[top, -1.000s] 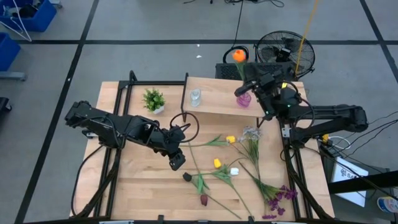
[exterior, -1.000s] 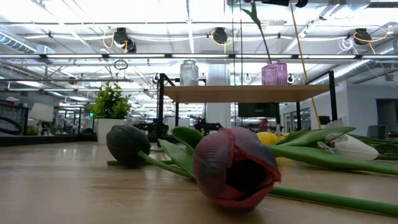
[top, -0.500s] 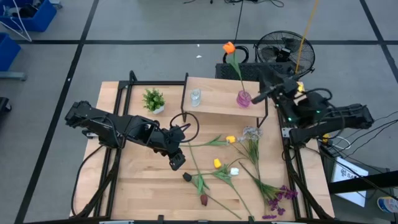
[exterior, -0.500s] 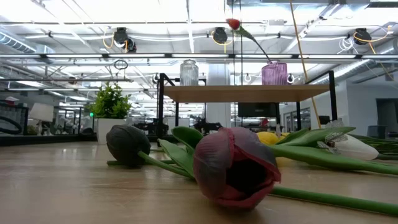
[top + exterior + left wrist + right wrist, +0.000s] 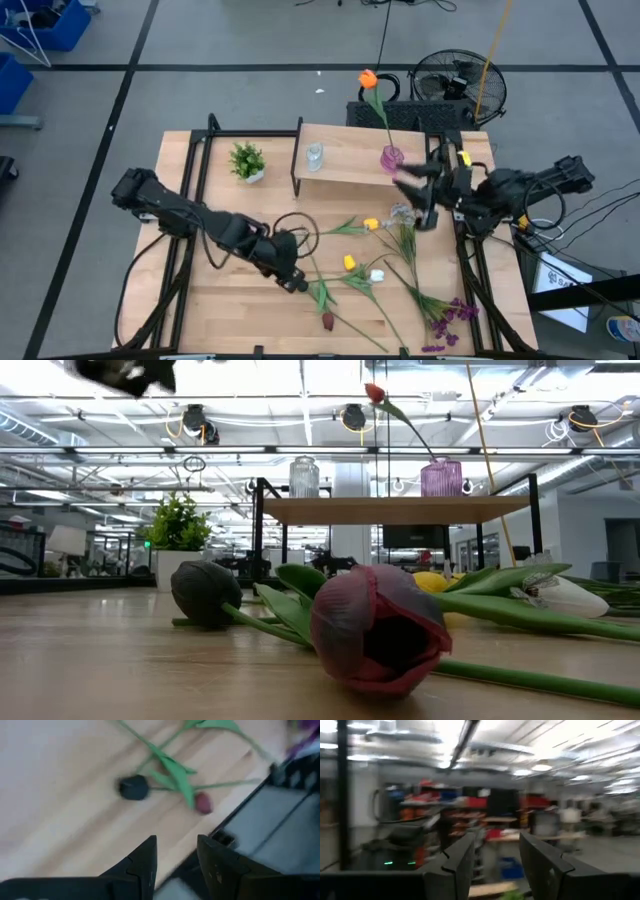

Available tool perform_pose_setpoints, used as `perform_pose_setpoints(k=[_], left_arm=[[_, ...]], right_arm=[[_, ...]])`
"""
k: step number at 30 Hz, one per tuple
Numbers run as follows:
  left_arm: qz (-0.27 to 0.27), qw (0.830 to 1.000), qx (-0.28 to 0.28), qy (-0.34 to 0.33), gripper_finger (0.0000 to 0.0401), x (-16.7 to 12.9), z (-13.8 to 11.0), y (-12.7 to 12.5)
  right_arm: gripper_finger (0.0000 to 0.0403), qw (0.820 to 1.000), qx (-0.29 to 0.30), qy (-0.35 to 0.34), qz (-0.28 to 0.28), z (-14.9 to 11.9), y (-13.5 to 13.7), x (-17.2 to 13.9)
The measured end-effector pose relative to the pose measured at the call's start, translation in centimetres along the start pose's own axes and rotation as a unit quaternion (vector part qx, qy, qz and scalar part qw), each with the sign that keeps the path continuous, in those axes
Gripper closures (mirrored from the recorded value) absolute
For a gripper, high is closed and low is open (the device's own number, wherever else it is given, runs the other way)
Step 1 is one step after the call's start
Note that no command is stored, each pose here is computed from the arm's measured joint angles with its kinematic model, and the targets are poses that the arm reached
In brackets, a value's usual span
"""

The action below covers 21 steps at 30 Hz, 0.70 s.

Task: Pick and place flowers into a vace then onto a shelf
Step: Put the black tulip into the transparent vase

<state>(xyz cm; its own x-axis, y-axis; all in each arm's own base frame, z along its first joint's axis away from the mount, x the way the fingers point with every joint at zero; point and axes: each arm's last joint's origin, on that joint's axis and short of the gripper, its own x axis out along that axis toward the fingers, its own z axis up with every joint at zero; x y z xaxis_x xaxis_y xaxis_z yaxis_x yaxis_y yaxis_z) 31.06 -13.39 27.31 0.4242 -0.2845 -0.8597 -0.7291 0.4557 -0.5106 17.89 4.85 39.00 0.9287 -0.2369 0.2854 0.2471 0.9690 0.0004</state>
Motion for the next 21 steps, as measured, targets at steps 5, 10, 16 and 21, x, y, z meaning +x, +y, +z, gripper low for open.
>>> perform_pose_setpoints(k=[5,10,16,21], left_arm=[[-0.028,0.994,-0.108,0.005,0.0256,4.8,-1.3,0.9],[-0.031,0.985,-0.168,-0.001,0.0256,8.7,-2.1,2.0],[0.028,0.981,-0.192,-0.021,0.0256,11.7,-1.9,3.4],[0.024,0.979,-0.198,-0.053,0.0256,12.4,-0.4,3.6]], right_arm=[[0.0256,0.999,-0.002,0.047,0.014,-1.4,0.9,0.4],[0.0258,0.998,-0.012,0.062,0.016,-2.2,1.4,0.8],[0.0259,0.998,-0.005,0.063,0.018,-2.3,1.5,0.9],[0.0259,0.998,0.012,0.063,0.017,-2.2,1.4,0.8]])
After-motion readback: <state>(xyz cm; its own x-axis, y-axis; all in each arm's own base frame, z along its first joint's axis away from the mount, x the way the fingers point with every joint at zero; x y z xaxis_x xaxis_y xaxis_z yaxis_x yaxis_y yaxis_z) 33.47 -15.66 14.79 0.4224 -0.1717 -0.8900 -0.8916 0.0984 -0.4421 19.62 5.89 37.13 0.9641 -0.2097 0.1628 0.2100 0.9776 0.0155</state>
